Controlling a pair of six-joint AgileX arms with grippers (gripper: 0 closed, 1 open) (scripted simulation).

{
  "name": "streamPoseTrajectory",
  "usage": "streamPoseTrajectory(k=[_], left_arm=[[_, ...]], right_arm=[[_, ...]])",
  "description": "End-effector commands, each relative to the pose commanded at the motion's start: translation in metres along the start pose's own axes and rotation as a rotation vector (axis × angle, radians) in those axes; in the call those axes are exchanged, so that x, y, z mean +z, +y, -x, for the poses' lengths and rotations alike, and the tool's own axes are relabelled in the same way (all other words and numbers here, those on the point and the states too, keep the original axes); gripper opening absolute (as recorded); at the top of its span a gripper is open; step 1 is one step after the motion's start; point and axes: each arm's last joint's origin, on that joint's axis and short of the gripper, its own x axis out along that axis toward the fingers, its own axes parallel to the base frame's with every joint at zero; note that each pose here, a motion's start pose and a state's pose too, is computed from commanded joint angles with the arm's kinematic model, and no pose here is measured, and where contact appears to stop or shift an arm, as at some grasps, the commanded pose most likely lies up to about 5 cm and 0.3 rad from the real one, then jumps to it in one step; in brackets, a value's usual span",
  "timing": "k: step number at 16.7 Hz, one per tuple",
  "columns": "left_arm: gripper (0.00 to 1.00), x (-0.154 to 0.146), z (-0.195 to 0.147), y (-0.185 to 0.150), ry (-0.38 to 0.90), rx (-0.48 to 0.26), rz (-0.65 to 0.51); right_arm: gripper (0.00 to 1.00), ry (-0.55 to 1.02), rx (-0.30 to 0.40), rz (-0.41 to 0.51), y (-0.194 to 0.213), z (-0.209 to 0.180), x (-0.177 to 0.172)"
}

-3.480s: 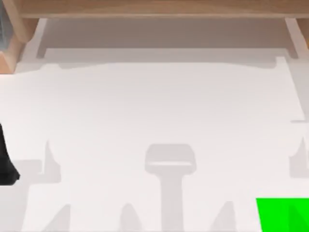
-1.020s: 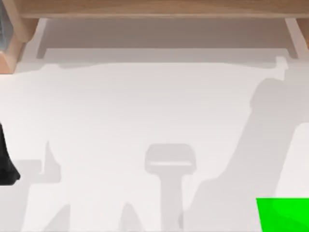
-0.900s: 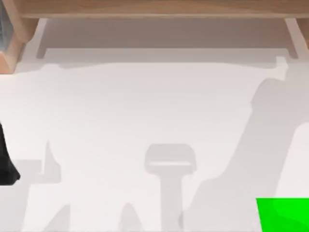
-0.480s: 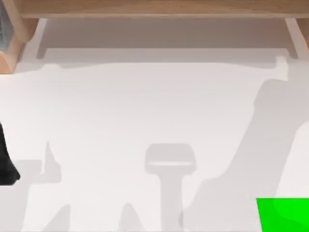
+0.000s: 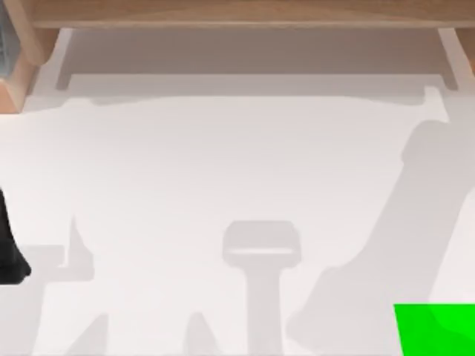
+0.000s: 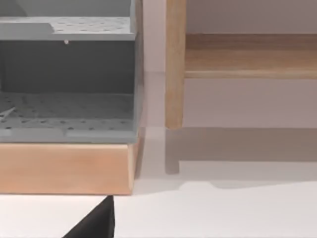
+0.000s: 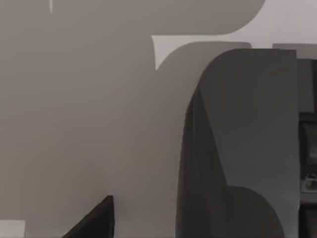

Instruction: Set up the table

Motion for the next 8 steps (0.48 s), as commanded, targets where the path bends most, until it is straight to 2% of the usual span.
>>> streamPoseTrajectory(k=[1,8], left_arm=[[1.0,0.0,0.0,0.0,0.0,0.0,0.0],[1.0,0.0,0.0,0.0,0.0,0.0,0.0]], right_arm=[[1.0,0.0,0.0,0.0,0.0,0.0,0.0],[0.47,0.0,0.0,0.0,0.0,0.0,0.0]])
